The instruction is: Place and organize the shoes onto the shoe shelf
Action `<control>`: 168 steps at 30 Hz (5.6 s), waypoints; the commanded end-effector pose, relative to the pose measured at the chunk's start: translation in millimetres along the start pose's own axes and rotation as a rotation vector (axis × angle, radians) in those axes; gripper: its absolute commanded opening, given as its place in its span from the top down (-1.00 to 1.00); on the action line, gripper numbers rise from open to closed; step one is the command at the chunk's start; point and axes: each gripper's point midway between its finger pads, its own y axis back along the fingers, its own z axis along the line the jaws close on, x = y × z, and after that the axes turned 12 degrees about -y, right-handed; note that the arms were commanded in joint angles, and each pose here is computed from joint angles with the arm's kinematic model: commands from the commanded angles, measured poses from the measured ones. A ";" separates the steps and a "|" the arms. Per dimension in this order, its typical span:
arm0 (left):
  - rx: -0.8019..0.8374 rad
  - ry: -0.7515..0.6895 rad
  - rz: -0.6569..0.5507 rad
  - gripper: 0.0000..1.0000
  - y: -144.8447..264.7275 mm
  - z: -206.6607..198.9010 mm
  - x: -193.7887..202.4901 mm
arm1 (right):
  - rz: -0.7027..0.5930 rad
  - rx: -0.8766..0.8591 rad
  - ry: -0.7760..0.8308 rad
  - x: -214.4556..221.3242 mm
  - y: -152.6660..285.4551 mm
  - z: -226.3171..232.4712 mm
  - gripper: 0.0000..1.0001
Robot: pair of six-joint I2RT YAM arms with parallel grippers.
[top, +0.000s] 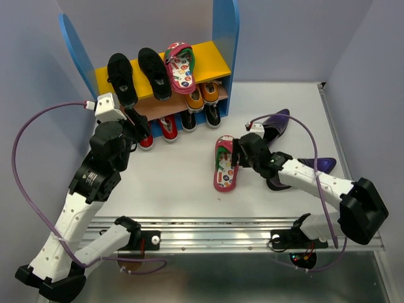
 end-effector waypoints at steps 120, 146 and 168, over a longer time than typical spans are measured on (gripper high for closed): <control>-0.184 0.134 -0.167 -0.30 51.6 55.0 -40.0 | -0.839 -0.171 -0.179 -392.6 -18.3 167.7 0.99; -0.160 0.128 -0.163 -0.30 42.9 47.2 -37.1 | -0.554 -0.288 -0.136 -325.9 47.2 146.9 -0.31; -0.159 0.124 -0.155 -0.30 43.8 48.1 -32.4 | -0.356 -0.334 -0.665 -284.2 -14.7 137.0 -1.00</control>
